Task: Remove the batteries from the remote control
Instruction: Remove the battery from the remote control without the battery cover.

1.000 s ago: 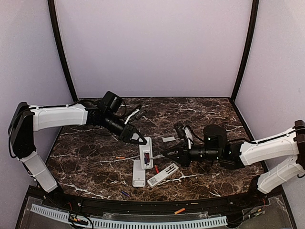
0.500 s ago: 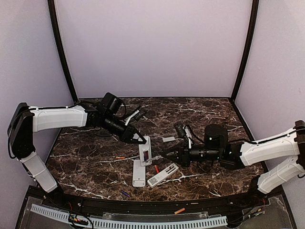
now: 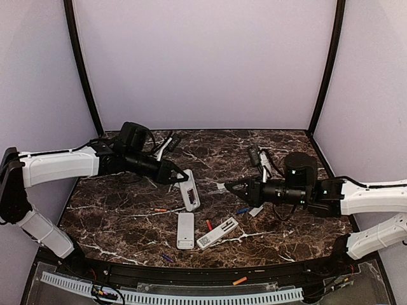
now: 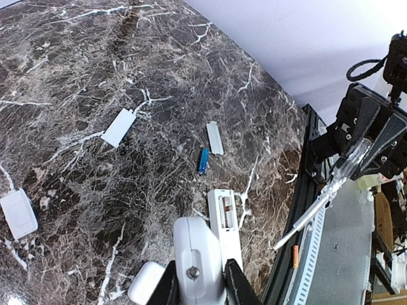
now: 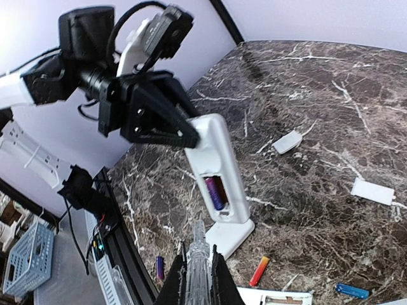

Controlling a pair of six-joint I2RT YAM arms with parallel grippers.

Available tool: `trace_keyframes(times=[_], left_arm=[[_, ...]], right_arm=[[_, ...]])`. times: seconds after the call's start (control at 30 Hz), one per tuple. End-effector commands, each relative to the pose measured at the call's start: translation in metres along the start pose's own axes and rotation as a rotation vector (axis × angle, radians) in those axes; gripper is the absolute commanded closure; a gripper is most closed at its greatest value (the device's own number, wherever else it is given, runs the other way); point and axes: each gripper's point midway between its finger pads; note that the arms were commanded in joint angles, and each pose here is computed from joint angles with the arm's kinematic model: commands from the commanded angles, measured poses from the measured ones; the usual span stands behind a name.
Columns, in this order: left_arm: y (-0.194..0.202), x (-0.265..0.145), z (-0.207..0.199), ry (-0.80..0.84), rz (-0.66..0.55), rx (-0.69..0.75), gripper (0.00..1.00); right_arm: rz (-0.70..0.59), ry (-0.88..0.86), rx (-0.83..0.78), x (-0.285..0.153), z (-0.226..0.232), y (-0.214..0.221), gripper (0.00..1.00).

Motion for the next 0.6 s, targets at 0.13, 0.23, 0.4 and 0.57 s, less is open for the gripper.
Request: trace_keyframes(times=[0.13,0.23,0.4,0.57], left_arm=[[-0.018,-0.027,-0.005,-0.006,-0.223,-0.162,1.00],[-0.018,-0.031,-0.015,0.050,-0.249,-0.150,1.00],[-0.017,-0.036,-0.027,0.092,-0.225,-0.151,1.00],[-0.016,-0.049,-0.026,0.055,-0.275,-0.128,1.00]], right_arm=[[0.056,0.217,0.276,0.004,-0.013,-0.011,1.00],[0.091,0.195,0.270,0.016,0.005,-0.008,1.00],[0.128,0.192,0.267,0.025,0.014,-0.005,1.00],[0.104,0.229,0.304,0.023,0.016,-0.022,1.00]])
Point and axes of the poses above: each gripper's point midway between its finger pads, its own x axis out along the fingers, its own z axis along the line the jaws close on, y = z × x, and after that the axes turned 3 degrees about -x, right-handed
